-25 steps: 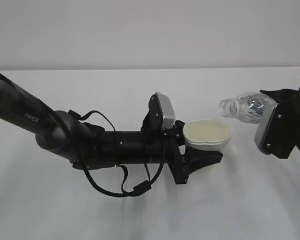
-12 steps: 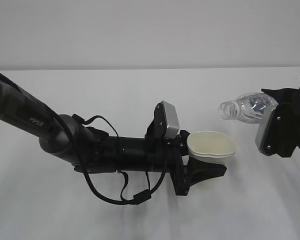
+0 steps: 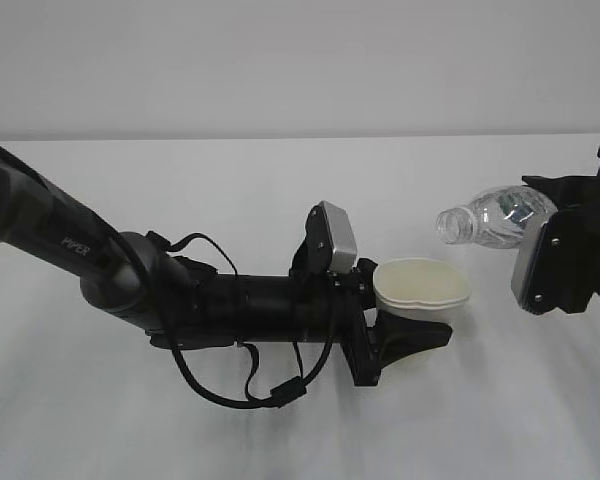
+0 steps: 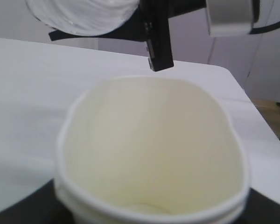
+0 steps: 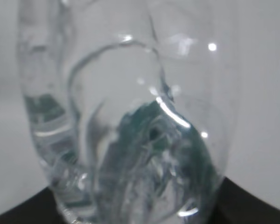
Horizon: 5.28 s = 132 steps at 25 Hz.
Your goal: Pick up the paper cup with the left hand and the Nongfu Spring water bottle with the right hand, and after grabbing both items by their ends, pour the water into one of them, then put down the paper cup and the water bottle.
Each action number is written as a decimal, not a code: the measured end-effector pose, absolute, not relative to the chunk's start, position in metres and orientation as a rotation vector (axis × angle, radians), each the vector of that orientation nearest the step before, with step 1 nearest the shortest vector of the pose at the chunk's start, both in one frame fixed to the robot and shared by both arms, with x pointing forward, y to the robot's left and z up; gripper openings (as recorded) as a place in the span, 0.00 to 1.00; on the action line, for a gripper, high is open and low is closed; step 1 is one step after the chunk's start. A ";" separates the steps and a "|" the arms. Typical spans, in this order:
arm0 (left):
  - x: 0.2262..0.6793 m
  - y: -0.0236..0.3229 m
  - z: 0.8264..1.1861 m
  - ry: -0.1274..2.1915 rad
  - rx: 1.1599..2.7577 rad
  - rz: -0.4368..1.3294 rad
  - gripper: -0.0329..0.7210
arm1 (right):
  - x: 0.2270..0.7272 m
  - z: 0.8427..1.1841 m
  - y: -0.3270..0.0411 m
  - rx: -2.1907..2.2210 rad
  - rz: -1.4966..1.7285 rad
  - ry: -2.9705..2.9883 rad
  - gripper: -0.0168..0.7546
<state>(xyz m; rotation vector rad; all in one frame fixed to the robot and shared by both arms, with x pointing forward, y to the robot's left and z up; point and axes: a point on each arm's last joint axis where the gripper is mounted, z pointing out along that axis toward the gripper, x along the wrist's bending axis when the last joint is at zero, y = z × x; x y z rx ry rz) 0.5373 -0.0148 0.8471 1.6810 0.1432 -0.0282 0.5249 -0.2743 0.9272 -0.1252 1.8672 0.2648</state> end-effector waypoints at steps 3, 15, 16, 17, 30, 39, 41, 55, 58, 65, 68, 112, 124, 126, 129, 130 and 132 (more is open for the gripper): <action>0.540 -0.015 0.848 0.175 1.666 -0.015 0.62 | 0.525 0.927 -0.274 -0.127 0.264 1.865 0.51; 0.543 -0.014 0.849 0.214 1.647 0.000 0.62 | 0.525 0.928 -0.274 -0.143 0.253 1.861 0.51; 0.543 -0.015 0.849 0.211 1.649 -0.001 0.62 | 0.525 0.928 -0.274 -0.148 0.249 1.858 0.51; 0.543 -0.015 0.849 0.208 1.650 -0.002 0.62 | 0.525 0.928 -0.274 -0.155 0.244 1.858 0.51; 0.542 -0.015 0.849 0.201 1.654 -0.006 0.62 | 0.527 0.930 -0.274 -0.191 0.216 1.845 0.51; 0.541 -0.015 0.849 0.184 1.662 -0.012 0.62 | 0.530 0.932 -0.275 -0.221 0.183 1.829 0.51; 0.541 -0.015 0.849 0.184 1.662 -0.013 0.61 | 0.530 0.932 -0.275 -0.228 0.178 1.828 0.51; 0.540 -0.015 0.848 0.182 1.663 -0.013 0.61 | 0.530 0.932 -0.275 -0.251 0.157 1.830 0.51; 0.540 -0.015 0.848 0.182 1.663 -0.013 0.61 | 0.530 0.932 -0.275 -0.249 0.157 1.830 0.51; 0.540 -0.015 0.848 0.182 1.663 -0.013 0.61 | 0.530 0.932 -0.275 -0.251 0.155 1.829 0.51; 0.540 -0.015 0.848 0.182 1.663 -0.013 0.61 | 0.530 0.932 -0.275 -0.255 0.152 1.829 0.51; 0.541 -0.015 0.848 0.189 1.670 -0.017 0.61 | 0.530 0.931 -0.276 -0.286 0.117 1.825 0.51; 0.540 -0.015 0.848 0.187 1.672 -0.017 0.61 | 0.531 0.931 -0.277 -0.289 0.098 1.828 0.51; 0.541 -0.015 0.847 0.188 1.674 -0.016 0.61 | 0.531 0.931 -0.277 -0.291 0.095 1.827 0.51; 0.541 -0.015 0.847 0.188 1.674 -0.016 0.61 | 0.531 0.931 -0.277 -0.291 0.095 1.827 0.51; 0.541 -0.015 0.847 0.188 1.674 -0.016 0.61 | 0.531 0.931 -0.277 -0.292 0.094 1.827 0.51; 0.541 -0.015 0.847 0.188 1.676 -0.016 0.61 | 0.531 0.931 -0.277 -0.291 0.095 1.827 0.51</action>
